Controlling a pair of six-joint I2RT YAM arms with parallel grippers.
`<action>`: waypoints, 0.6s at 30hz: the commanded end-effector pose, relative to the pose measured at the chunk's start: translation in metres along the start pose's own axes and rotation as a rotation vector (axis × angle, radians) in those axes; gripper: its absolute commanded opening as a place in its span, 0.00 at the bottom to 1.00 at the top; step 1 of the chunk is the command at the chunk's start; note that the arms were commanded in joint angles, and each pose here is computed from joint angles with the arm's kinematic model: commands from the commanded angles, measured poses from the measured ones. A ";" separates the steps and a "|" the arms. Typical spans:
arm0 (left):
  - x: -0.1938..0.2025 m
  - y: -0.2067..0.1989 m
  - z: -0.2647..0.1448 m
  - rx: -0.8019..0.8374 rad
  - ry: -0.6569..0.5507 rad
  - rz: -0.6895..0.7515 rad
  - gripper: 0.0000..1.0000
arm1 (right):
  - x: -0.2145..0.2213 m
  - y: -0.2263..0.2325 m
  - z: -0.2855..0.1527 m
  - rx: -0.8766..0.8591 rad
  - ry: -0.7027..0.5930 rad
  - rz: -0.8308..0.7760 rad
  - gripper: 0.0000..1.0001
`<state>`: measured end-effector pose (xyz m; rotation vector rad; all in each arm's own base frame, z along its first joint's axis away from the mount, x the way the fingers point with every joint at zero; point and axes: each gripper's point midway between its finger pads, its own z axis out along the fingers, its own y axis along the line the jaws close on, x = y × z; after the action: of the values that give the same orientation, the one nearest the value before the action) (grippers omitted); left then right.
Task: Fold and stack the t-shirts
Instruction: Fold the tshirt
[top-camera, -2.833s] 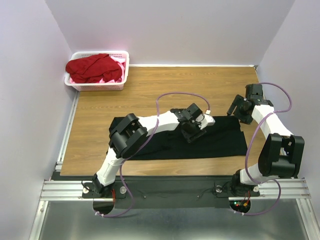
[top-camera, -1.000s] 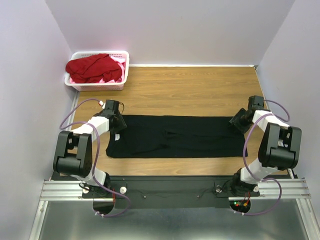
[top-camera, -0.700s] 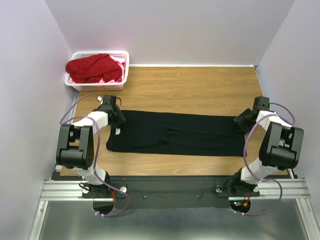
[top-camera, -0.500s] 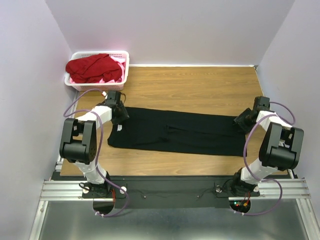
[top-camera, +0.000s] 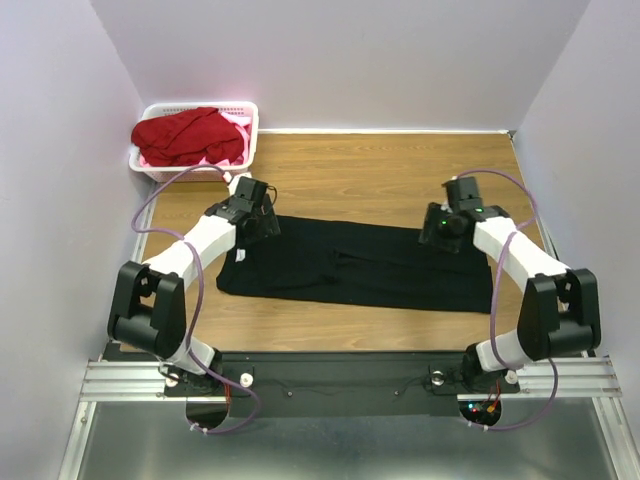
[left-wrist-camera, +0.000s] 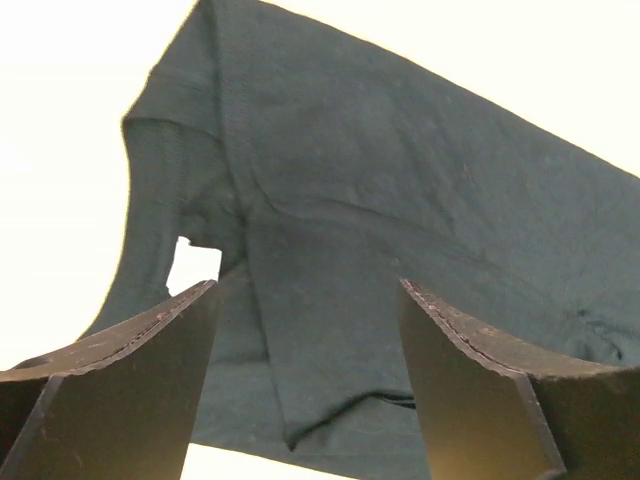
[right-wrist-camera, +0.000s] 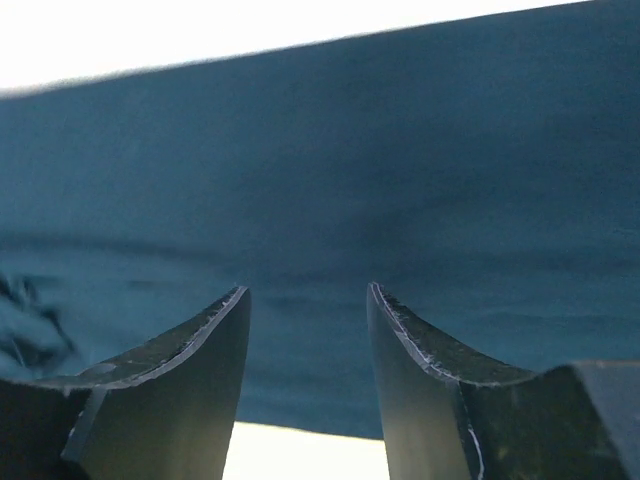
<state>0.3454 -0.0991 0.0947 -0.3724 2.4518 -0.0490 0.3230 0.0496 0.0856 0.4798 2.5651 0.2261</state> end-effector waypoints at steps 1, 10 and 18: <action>0.016 -0.004 0.006 -0.023 0.043 0.000 0.83 | 0.014 0.024 0.008 -0.006 0.063 -0.136 0.56; 0.033 -0.028 0.043 -0.002 0.112 0.060 0.77 | 0.052 0.011 0.037 0.054 0.220 -0.172 0.56; 0.012 -0.070 0.081 0.022 0.116 0.127 0.77 | 0.125 -0.013 0.030 0.083 0.424 -0.075 0.57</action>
<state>0.3752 -0.1431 0.0259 -0.2514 2.6183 0.0115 0.2914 0.0894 0.0234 0.3083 2.8233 0.2178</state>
